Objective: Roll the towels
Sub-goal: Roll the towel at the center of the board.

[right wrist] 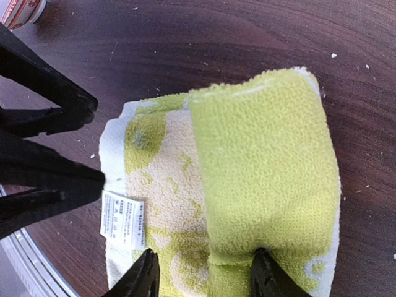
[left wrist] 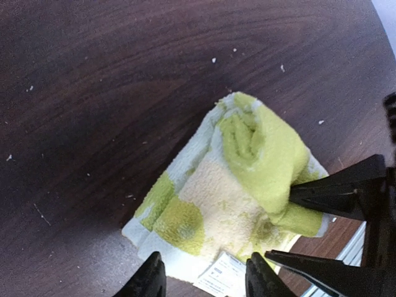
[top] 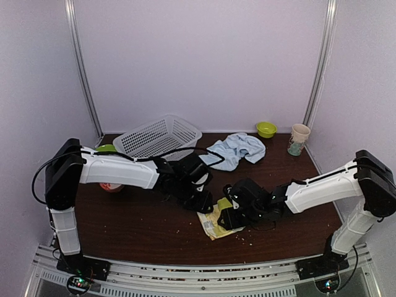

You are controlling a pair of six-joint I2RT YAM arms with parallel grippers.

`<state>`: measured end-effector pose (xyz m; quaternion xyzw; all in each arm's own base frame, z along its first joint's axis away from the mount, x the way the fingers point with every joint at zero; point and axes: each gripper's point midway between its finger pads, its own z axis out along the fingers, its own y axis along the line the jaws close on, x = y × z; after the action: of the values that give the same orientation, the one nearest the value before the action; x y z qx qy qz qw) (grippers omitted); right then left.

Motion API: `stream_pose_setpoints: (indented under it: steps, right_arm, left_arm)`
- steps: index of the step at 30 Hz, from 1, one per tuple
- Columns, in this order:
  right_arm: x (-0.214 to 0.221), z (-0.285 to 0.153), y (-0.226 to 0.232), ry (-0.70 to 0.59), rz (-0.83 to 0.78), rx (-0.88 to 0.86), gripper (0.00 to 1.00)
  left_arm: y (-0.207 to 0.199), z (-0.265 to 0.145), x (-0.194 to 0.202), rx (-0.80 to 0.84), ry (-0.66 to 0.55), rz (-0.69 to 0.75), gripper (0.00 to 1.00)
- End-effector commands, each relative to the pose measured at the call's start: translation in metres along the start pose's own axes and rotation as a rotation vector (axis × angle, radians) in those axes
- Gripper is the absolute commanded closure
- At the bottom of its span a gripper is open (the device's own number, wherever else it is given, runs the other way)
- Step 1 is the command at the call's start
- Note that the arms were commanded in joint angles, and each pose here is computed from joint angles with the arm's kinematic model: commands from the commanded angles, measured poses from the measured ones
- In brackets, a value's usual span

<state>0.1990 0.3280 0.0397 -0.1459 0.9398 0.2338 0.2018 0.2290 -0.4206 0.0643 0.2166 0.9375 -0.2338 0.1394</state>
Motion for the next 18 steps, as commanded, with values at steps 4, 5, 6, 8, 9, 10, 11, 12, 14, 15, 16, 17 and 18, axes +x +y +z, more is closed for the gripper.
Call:
stream_pose_setpoints:
  steps: [4, 5, 6, 8, 9, 10, 11, 12, 14, 15, 16, 17, 18]
  right_arm:
    - [0.021, 0.011, -0.011, 0.028, 0.017, -0.004, 0.48]
    - [0.021, 0.012, -0.011, 0.025, 0.018, -0.006, 0.48]
    - [0.020, 0.012, -0.011, 0.021, 0.018, -0.007, 0.48]
    - [0.022, 0.012, -0.013, 0.023, 0.017, -0.005, 0.48]
    - [0.022, 0.012, -0.012, 0.022, 0.014, -0.007, 0.48]
    - [0.022, 0.012, -0.013, 0.023, 0.013, -0.005, 0.48]
    - [0.021, 0.011, -0.012, 0.020, 0.012, -0.008, 0.47]
    - [0.021, 0.011, -0.012, 0.019, 0.010, -0.009, 0.47]
    - [0.021, 0.011, -0.012, 0.018, 0.010, -0.009, 0.47]
    - [0.021, 0.011, -0.013, 0.019, 0.009, -0.008, 0.47]
    - [0.021, 0.011, -0.012, 0.019, 0.007, -0.009, 0.47]
    - [0.021, 0.011, -0.012, 0.019, 0.008, -0.010, 0.47]
    - [0.021, 0.010, -0.012, 0.019, 0.007, -0.010, 0.47]
  left_arm:
    - [-0.024, -0.023, -0.035, 0.071, -0.122, -0.009, 0.56]
    - [-0.029, -0.023, -0.039, 0.087, -0.128, -0.010, 0.56]
    - [-0.032, -0.020, -0.042, 0.097, -0.128, -0.009, 0.57]
    - [-0.037, -0.015, -0.048, 0.110, -0.128, -0.006, 0.57]
    - [-0.039, -0.013, -0.050, 0.112, -0.127, -0.006, 0.57]
    - [-0.040, -0.010, -0.052, 0.112, -0.124, -0.006, 0.57]
    - [-0.041, -0.008, -0.053, 0.115, -0.122, -0.007, 0.57]
    - [-0.041, -0.004, -0.055, 0.113, -0.119, -0.008, 0.57]
    - [-0.042, 0.001, -0.056, 0.115, -0.110, -0.008, 0.57]
    - [-0.042, 0.003, -0.057, 0.117, -0.106, -0.007, 0.57]
    - [-0.042, 0.005, -0.057, 0.121, -0.102, -0.006, 0.57]
    - [-0.042, 0.007, -0.057, 0.122, -0.098, -0.005, 0.57]
    - [-0.042, 0.010, -0.057, 0.123, -0.093, -0.005, 0.58]
